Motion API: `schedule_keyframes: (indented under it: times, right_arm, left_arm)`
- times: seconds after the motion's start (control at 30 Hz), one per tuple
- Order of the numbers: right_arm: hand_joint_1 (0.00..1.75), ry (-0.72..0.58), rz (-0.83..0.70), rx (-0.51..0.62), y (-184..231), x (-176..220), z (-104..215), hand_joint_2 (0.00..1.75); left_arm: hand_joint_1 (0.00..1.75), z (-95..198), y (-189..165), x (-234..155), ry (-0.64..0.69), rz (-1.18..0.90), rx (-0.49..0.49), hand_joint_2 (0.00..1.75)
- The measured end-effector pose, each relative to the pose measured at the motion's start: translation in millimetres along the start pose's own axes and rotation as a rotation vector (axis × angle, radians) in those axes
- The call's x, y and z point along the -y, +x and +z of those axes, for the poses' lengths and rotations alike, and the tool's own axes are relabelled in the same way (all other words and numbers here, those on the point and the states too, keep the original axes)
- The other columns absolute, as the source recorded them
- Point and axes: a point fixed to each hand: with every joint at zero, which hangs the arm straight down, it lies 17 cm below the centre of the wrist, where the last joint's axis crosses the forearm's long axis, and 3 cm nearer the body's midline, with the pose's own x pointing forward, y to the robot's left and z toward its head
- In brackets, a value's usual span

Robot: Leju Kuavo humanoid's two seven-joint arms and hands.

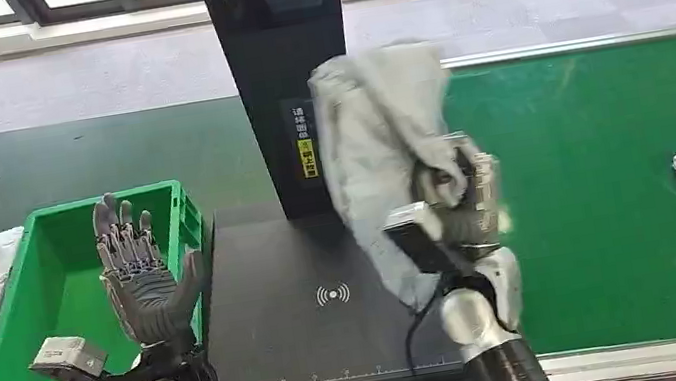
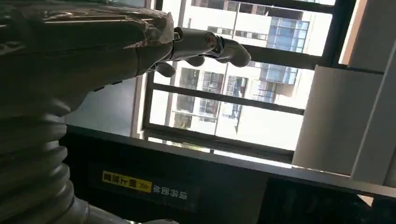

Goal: Moved the parcel from conveyor to table for the left to box.

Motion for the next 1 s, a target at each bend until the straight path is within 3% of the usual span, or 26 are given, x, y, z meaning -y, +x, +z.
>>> schedule_keyframes:
  times: [0.2,0.43,0.47,1.0]
  right_arm:
    - [1.75,0.243,-0.036,0.048,20.9,-76.2,10.4,1.75]
    - [1.69,0.381,-0.014,0.087,34.5,-111.8,13.4,1.75]
    - [0.00,0.394,-0.012,0.089,35.2,-114.8,14.6,1.75]
    - [0.00,0.354,0.041,0.075,28.5,-110.9,10.5,1.75]
  left_arm:
    - [0.00,-4.9,0.5,2.6,-0.004,0.006,0.010,1.75]
    - [0.00,-14.1,10.7,6.0,-0.007,0.017,0.046,1.75]
    - [0.00,-14.3,11.1,6.1,-0.007,0.017,0.047,1.75]
    - [0.00,-16.8,17.3,4.8,-0.001,0.022,0.063,1.75]
